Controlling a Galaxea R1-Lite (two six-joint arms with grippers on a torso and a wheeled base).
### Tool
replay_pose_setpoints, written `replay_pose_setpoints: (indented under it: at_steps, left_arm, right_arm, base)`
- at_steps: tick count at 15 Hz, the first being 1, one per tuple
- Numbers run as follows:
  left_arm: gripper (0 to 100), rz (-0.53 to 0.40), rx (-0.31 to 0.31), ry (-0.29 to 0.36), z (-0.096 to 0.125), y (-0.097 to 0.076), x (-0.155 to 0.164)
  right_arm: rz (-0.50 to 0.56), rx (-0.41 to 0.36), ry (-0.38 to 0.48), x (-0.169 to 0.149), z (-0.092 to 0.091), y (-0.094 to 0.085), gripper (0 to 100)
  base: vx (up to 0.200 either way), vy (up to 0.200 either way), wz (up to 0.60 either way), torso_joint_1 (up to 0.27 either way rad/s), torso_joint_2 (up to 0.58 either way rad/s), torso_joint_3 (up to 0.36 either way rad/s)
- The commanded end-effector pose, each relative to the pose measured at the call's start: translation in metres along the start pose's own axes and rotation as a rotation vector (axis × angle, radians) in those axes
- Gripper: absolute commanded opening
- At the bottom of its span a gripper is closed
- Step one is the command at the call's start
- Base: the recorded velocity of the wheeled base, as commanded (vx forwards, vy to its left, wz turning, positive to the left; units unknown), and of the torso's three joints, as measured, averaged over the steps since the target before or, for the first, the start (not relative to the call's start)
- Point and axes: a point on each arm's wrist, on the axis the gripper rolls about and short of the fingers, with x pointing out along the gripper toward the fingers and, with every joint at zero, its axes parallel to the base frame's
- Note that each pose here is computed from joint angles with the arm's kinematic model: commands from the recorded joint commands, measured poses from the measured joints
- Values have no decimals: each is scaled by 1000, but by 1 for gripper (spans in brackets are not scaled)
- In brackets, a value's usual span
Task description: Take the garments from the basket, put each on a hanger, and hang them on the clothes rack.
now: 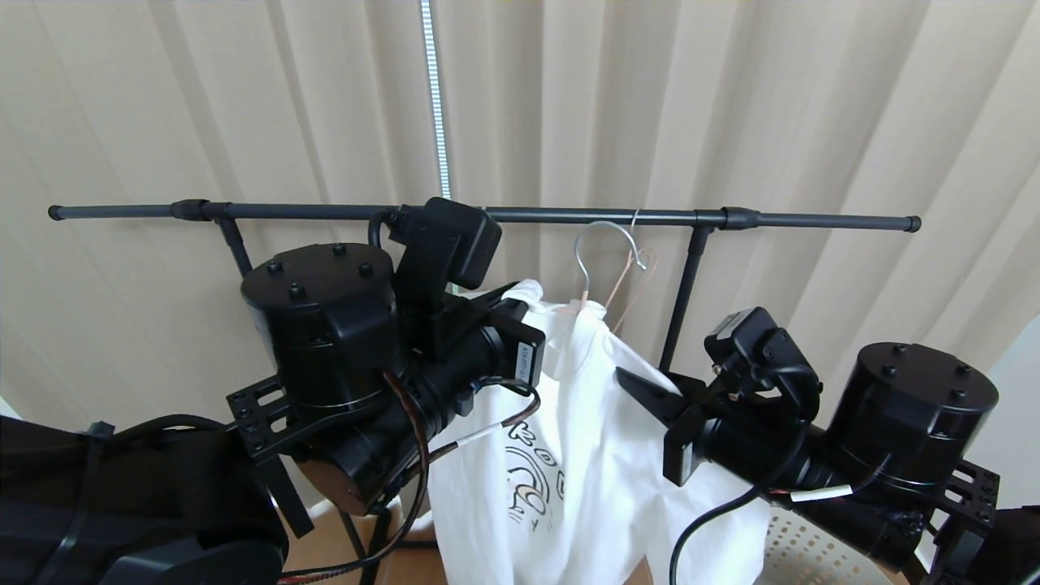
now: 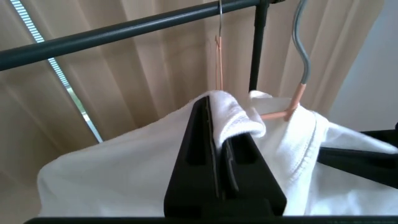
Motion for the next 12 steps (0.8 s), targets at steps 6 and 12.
replay_pose_setpoints:
  at_steps: [6,12]
  left_arm:
    - [0,-13,3,12,0,-3,-3]
    - [100,-32,9,25,-4,-9,-4]
  right_arm:
    - [-10,9,-59,-1,8,-1,0]
    - [-10,26,-74,-4,11,-2,0]
  base:
    - [0,0,0,0,0,0]
    - [0,0,0,0,0,0]
